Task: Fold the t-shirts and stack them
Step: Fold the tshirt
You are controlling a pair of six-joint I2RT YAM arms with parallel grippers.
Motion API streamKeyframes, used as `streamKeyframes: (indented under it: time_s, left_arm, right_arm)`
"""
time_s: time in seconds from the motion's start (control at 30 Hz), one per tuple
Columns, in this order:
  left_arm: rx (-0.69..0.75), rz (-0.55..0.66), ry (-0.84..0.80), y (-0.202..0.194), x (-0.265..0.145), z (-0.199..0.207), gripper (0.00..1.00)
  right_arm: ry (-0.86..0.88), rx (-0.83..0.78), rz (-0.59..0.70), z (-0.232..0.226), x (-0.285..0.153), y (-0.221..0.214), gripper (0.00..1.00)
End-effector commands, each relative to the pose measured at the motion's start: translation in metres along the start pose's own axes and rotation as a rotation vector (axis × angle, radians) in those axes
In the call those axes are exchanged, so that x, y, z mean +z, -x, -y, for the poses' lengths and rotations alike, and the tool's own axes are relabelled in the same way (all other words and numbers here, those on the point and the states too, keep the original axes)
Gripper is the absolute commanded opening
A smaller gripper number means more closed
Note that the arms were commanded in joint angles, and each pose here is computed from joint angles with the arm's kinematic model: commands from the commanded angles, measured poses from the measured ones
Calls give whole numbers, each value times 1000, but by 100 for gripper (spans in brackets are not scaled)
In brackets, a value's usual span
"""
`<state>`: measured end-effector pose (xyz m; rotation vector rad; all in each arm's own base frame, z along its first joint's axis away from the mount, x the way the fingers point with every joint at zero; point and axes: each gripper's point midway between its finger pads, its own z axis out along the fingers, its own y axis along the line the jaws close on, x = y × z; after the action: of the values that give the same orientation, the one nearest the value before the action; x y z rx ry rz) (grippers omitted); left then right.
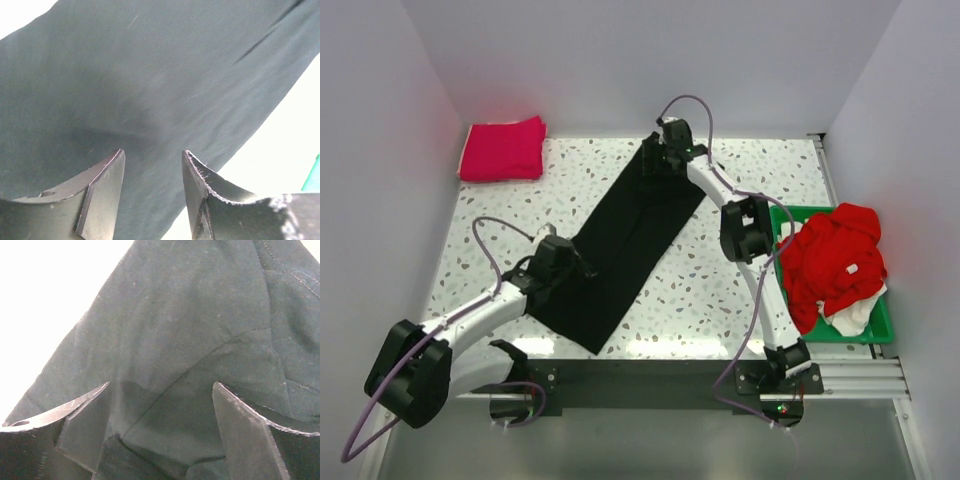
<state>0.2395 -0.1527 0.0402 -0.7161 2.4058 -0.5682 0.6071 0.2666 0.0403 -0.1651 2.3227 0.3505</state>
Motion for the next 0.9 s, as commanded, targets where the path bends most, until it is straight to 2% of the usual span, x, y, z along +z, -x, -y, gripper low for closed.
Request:
streamKeyframes:
  time_s: [0.0,0.1,0.2,0.27,0.43,0.67,0.7,0.87]
  left_arm:
    - [144,148,-18,49,-23,33,55]
    - [244,161,-3,57,-24,37,47]
    - [300,105,-4,44,-16,29,39]
    - [320,67,-9,31,-11,19,34]
    - [353,1,-25,2,-8,4,27]
    - [379,-58,-8,-28,-6,-2,20]
    - [376,-63,2,-32,-4,-5,20]
    - [343,-99,3,-55,4,0,19]
  right_arm:
    - [13,-33,91,-9,-29,43,86]
    - [-9,-7,159,-12,-67,76,87]
    - [-42,40,161,-10,-97,83,87]
    - [-58,71,138,-8,-108,78,87]
    - [-68,155,21,-5,-125,30,82]
    - [-126,202,-83,10,-107,-23,65]
    - [-132,208,-94,11,-105,-24,60]
    - [-172,206,-161,20,-75,-43,51]
